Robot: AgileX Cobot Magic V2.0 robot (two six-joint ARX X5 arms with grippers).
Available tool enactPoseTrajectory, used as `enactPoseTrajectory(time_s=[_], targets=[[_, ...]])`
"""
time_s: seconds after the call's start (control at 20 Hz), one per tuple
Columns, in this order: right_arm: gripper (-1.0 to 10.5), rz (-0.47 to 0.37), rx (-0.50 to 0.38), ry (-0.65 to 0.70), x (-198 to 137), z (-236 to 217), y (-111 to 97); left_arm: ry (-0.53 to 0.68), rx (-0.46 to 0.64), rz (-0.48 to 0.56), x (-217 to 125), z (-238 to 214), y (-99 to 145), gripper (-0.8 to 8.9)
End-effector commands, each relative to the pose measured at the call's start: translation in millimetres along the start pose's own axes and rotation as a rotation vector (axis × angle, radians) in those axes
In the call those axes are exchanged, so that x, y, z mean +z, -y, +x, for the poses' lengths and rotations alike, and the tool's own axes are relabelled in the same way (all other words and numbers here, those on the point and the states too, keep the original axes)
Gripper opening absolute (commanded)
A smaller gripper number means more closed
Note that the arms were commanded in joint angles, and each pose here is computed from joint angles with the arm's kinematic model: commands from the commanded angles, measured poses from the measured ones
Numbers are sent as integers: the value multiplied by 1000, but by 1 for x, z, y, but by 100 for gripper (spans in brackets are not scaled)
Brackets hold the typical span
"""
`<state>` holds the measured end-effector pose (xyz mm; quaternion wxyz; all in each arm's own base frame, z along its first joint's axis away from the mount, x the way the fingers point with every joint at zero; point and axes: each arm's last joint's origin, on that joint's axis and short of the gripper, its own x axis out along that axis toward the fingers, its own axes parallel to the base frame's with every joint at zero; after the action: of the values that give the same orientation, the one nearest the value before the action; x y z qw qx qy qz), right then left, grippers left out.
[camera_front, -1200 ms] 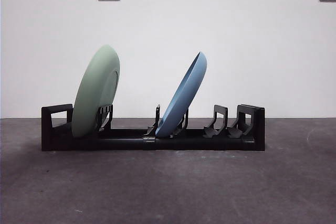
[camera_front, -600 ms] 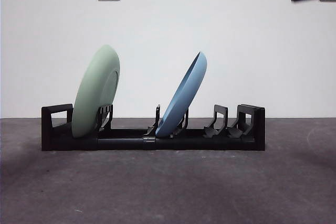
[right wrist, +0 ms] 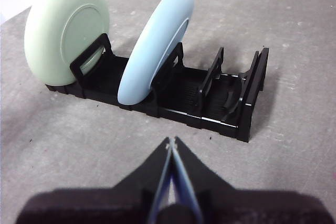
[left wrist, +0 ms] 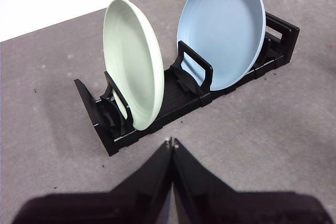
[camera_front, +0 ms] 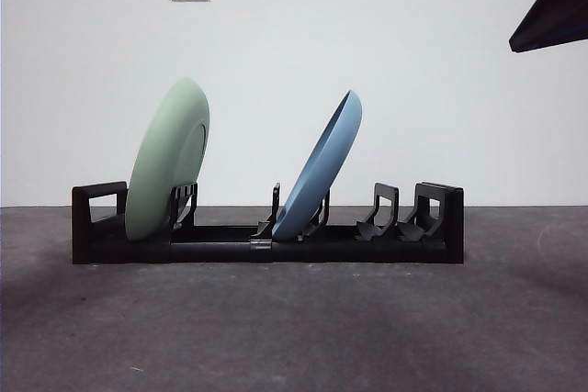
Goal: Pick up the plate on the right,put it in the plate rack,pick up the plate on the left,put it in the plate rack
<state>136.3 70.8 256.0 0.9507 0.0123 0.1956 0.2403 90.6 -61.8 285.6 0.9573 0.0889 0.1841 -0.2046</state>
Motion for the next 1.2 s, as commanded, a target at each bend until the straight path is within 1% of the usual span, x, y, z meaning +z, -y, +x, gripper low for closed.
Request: enactPoseTrajectory(time_s=[0.05,0.15,0.25,0.4,0.55,0.7,0.8,1.0,1.2], targets=[[2,9,0,-2,-2,1,0,-3,-3,-7,-1,1,0,-3],[1,9,0,-2,-2,1,0,-4,-3,-6,-2,1,0,-3],[2,9,0,-2,-2,1,0,4,12,48,-2,-1,-2,-3],[2,9,0,-2,-2,1,0,54,70,-6,-5,-7,-14,-3],[1,9,0,-2,-2,1,0,167,135,-74,-14,-3,-29,-3],[2,9,0,-2,-2,1,0,270,194,-99,-43,4,-39,-3],[2,9,0,-2,-2,1,0,294,247,-112,-69,10,-41,-3],[2,9,0,-2,-2,1,0,295,301,-130,-111,22,-41,-3],[1,9,0,-3,-2,1,0,243,316,-190,-134,35,-43,-3]])
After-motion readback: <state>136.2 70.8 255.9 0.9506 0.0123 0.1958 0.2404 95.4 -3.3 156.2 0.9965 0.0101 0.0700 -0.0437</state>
